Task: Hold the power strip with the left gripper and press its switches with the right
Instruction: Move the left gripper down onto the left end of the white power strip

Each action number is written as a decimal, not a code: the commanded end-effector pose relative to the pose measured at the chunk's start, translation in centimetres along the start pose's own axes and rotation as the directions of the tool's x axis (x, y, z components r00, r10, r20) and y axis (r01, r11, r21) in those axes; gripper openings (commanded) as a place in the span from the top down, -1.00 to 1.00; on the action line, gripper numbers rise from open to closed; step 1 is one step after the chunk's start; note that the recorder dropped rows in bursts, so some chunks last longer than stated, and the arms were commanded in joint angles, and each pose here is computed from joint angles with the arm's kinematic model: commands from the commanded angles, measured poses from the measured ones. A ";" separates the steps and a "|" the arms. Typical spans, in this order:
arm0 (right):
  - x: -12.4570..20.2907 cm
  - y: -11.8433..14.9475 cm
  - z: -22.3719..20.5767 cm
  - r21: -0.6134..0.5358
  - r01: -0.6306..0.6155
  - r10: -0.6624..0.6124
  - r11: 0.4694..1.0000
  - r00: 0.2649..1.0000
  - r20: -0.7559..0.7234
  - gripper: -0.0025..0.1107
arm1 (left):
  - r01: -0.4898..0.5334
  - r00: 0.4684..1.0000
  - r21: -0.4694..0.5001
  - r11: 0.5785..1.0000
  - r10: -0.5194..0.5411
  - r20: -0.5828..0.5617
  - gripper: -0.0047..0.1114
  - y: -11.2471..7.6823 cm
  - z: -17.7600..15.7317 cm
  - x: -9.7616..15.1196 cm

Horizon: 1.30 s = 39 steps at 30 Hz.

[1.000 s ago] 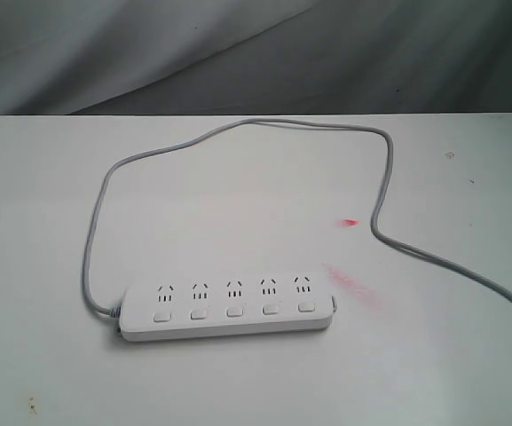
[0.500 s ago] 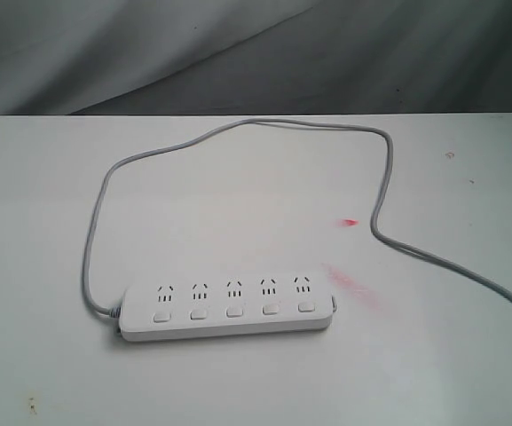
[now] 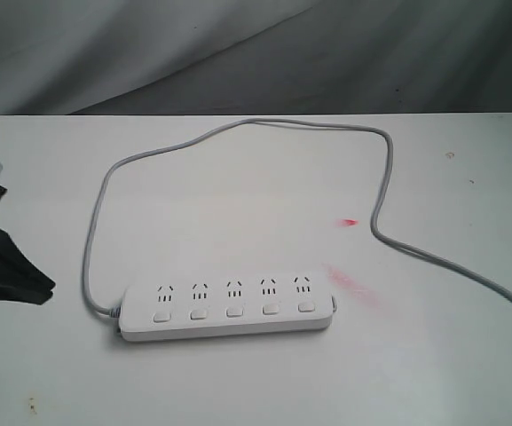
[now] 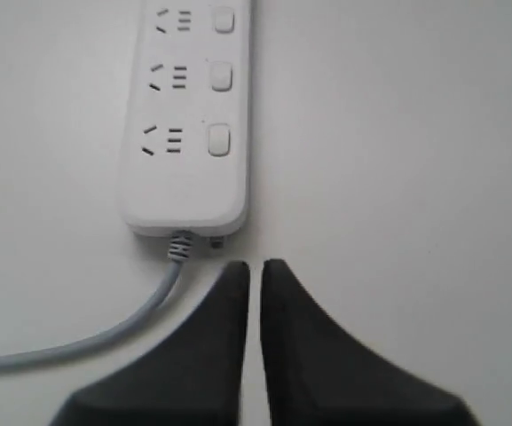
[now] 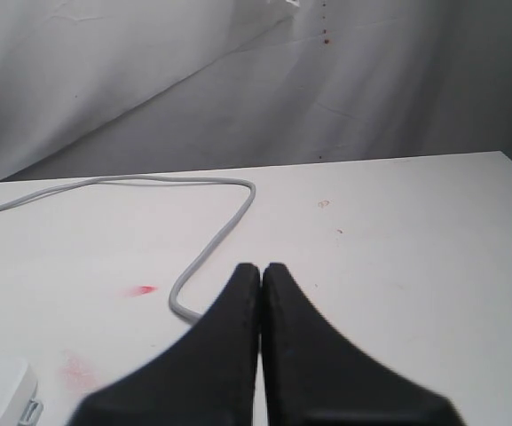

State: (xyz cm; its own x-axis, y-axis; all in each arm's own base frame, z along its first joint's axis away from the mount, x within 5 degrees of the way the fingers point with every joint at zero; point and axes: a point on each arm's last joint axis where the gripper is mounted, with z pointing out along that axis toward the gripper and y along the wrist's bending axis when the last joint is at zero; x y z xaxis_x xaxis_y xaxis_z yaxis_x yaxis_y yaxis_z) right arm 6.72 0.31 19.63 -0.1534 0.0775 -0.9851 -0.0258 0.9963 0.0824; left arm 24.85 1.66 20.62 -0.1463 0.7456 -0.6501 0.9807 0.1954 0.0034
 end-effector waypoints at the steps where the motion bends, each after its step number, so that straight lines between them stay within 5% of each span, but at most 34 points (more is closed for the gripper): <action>1: 0.0 -0.1 0.0 0.008 0.006 -0.006 1.000 1.000 0.010 0.96 | -0.052 0.996 0.035 0.998 0.055 -0.072 0.43 0.8 2.6 0.1; 6: 0.0 -0.1 0.0 0.008 0.006 -0.006 1.000 1.000 0.010 0.96 | -0.103 0.989 -0.029 0.994 0.099 -0.113 -0.27 1.7 4.8 -1.1; 9: 0.0 -0.1 0.0 0.008 0.006 -0.006 1.000 1.000 0.010 0.96 | -0.087 0.993 -0.127 0.988 0.075 -0.096 -0.42 2.5 5.4 -2.1; 12: 0.0 -0.1 0.0 0.008 0.006 -0.006 1.000 1.000 0.010 0.96 | -0.039 0.997 -0.175 0.984 0.027 -0.073 -0.42 3.1 6.2 -2.3; 27: 0.0 -0.1 0.0 0.008 0.006 -0.006 1.000 1.000 0.010 0.96 | -0.009 0.992 -0.053 0.999 0.002 -0.124 -0.42 5.3 9.6 0.5; 39: 0.0 -0.1 0.0 0.008 0.006 -0.006 1.000 1.000 0.010 0.96 | -0.042 0.997 0.063 0.997 0.046 -0.064 -0.42 4.1 11.2 -1.6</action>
State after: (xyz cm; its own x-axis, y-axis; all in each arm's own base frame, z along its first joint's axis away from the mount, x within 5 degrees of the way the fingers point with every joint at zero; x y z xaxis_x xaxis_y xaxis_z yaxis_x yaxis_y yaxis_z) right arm 6.72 0.31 19.63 -0.1534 0.0775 -0.9851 -0.0258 0.9963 0.0824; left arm 30.42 -5.17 13.00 -0.1230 0.8004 -0.5867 0.9903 0.1373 -0.0204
